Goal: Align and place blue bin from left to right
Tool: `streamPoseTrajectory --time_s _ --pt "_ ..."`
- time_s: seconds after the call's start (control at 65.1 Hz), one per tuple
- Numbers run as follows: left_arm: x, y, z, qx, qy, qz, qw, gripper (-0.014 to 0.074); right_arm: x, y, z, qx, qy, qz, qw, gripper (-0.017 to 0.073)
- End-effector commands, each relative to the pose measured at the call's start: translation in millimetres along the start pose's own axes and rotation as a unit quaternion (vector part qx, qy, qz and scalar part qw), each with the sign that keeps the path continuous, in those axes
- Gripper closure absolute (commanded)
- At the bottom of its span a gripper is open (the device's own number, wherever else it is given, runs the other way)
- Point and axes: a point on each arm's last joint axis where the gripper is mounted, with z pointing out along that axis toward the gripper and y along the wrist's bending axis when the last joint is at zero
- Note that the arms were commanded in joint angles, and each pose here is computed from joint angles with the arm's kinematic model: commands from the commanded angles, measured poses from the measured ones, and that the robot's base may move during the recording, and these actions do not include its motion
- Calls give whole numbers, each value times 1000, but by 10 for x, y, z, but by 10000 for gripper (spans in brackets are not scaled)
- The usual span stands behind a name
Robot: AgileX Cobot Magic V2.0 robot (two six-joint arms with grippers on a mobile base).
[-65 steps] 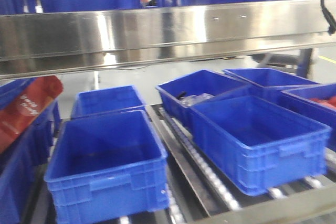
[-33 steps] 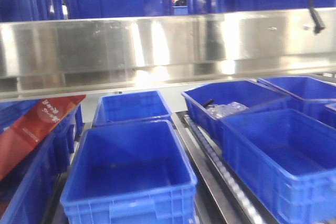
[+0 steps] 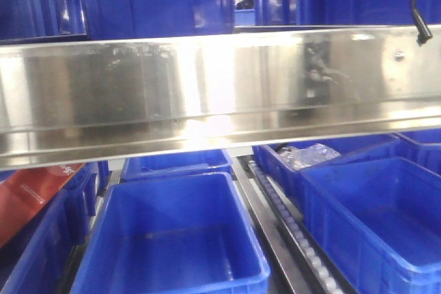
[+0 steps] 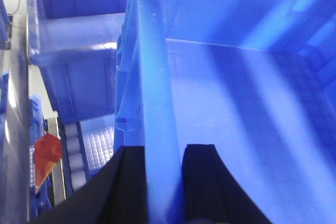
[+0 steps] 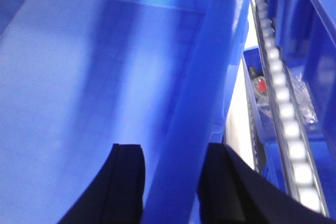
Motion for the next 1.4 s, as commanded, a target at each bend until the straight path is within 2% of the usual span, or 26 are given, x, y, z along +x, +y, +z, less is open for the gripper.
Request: streamPoseTrajectory --time_s 0.0,1.383 --pt "-199 -80 -136 30 -96 -8 995 705 -136 122 -163 -36 -62 -4 997 628" --pt "-209 -84 -138 33 -101 -9 994 705 -138 122 -163 -36 -63 -4 997 628"
